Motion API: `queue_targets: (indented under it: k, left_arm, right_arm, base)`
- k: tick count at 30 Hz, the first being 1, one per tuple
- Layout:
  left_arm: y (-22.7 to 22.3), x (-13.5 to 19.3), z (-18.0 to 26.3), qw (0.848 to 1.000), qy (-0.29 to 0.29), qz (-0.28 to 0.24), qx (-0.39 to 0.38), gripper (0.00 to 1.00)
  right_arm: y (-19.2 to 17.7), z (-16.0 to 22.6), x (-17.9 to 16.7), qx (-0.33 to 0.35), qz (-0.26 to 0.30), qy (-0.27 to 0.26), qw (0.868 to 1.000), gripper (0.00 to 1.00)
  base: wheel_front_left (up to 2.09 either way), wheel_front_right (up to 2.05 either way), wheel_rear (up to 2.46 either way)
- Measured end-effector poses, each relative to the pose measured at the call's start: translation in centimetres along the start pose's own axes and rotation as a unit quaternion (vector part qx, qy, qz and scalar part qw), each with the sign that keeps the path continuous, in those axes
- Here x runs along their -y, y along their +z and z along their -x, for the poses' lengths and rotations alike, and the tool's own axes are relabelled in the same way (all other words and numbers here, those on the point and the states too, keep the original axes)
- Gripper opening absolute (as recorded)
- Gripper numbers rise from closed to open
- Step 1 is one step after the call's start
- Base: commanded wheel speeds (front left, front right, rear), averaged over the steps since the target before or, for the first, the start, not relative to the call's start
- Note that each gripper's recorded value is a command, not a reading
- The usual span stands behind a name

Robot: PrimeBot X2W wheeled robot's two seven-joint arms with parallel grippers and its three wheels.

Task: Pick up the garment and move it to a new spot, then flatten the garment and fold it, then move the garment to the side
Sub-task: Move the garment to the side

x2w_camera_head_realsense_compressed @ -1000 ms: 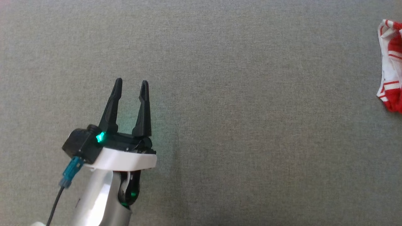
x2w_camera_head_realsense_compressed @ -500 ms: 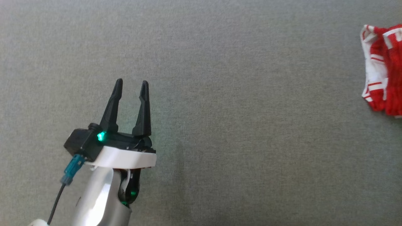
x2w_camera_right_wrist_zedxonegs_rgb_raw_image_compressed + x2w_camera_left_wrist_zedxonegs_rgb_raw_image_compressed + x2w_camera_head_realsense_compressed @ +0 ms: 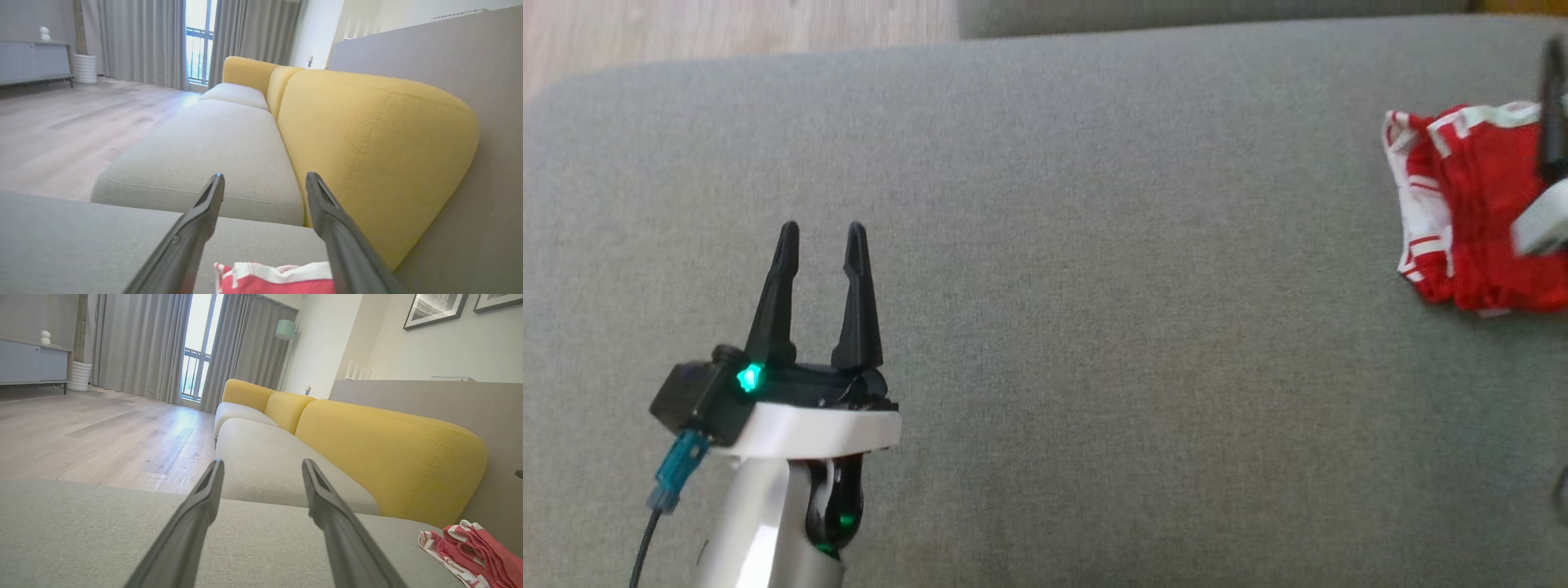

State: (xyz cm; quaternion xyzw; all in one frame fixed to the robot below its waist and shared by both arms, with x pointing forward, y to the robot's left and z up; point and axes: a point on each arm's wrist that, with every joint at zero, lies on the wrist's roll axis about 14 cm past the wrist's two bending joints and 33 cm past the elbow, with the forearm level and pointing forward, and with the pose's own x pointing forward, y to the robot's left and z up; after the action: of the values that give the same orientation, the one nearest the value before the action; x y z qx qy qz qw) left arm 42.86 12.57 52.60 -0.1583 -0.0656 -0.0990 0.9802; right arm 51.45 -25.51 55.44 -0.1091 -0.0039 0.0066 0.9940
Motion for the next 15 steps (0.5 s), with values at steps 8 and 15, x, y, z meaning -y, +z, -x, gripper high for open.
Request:
queue_targets:
  k: [8,15]
  left_arm:
    - [0.9,-0.7,2.1,1.000,0.019,-0.001,0.008,1.00]
    - [0.6,-1.4,4.2,0.999,0.044,0.006,0.000,1.00]
  right_arm:
    - [-0.4,4.4,-6.3,0.029,-0.112,0.035,0.993,1.00]
    - [-1.9,9.0,-9.0,0.026,-0.162,0.039,0.986,1.00]
  base:
    - [0.00,0.00,0.00]
    - [0.00,0.00,0.00]
